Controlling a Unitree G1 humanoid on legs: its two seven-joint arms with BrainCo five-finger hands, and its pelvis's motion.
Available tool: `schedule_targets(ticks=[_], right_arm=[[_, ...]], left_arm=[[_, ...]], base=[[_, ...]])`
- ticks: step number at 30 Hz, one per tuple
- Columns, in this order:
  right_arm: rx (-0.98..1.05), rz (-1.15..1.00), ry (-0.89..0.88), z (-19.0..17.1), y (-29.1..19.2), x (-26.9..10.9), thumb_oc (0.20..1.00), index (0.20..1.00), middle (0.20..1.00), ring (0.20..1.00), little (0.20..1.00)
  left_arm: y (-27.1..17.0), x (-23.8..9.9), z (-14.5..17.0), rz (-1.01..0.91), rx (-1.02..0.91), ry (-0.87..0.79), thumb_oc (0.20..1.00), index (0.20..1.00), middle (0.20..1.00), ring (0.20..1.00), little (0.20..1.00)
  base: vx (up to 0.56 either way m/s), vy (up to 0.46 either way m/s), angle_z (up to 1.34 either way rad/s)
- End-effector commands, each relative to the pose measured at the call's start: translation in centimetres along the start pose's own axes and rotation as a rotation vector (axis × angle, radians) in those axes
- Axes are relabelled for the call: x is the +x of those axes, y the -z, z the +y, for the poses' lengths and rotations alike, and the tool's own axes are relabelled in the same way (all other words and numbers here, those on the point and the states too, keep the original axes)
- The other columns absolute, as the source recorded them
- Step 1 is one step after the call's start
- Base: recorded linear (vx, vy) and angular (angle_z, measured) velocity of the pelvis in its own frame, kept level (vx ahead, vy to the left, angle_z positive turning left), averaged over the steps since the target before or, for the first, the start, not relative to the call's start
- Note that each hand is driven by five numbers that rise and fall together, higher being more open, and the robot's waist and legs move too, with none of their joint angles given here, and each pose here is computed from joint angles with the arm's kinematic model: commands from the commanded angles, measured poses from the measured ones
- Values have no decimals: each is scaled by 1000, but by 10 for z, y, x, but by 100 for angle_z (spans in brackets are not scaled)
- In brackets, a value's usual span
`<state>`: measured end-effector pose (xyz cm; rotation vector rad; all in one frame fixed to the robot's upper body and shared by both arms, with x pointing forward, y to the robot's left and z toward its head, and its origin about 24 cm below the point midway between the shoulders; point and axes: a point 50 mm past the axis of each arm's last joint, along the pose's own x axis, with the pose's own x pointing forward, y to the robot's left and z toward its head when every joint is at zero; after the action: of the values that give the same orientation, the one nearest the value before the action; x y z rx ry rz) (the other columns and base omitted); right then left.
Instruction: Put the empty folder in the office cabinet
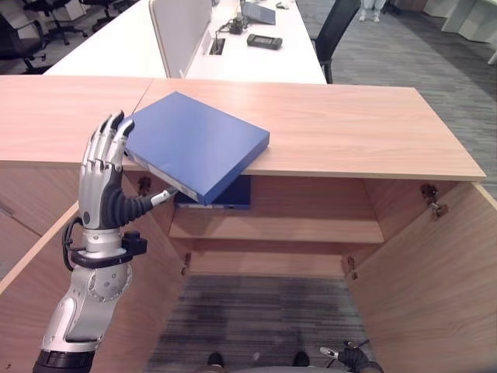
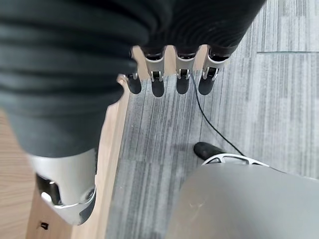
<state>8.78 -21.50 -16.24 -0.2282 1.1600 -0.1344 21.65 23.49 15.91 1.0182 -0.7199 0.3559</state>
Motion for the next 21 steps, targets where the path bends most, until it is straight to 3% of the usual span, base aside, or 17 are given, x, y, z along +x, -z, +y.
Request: schedule_targets(ticks=[1, 13, 21], right_arm=[[35, -59, -53, 18, -19, 2, 1000, 1000, 1000, 1000, 1000], [3, -86, -56, 17, -25, 1, 1000, 1000, 1000, 1000, 1000], [-50, -118, -73, 18, -31, 1, 1000, 1000, 1000, 1000, 1000]], left_arm=[[-3, 5, 6, -73, 28, 37, 1000, 1000, 1000, 1000, 1000], [11, 5, -23, -63, 106, 191, 1000, 1000, 1000, 1000, 1000], [18, 30, -36, -136, 283, 215, 1000, 1000, 1000, 1000, 1000]], base=[[0, 0, 0], [5, -3, -6], [8, 2, -10]])
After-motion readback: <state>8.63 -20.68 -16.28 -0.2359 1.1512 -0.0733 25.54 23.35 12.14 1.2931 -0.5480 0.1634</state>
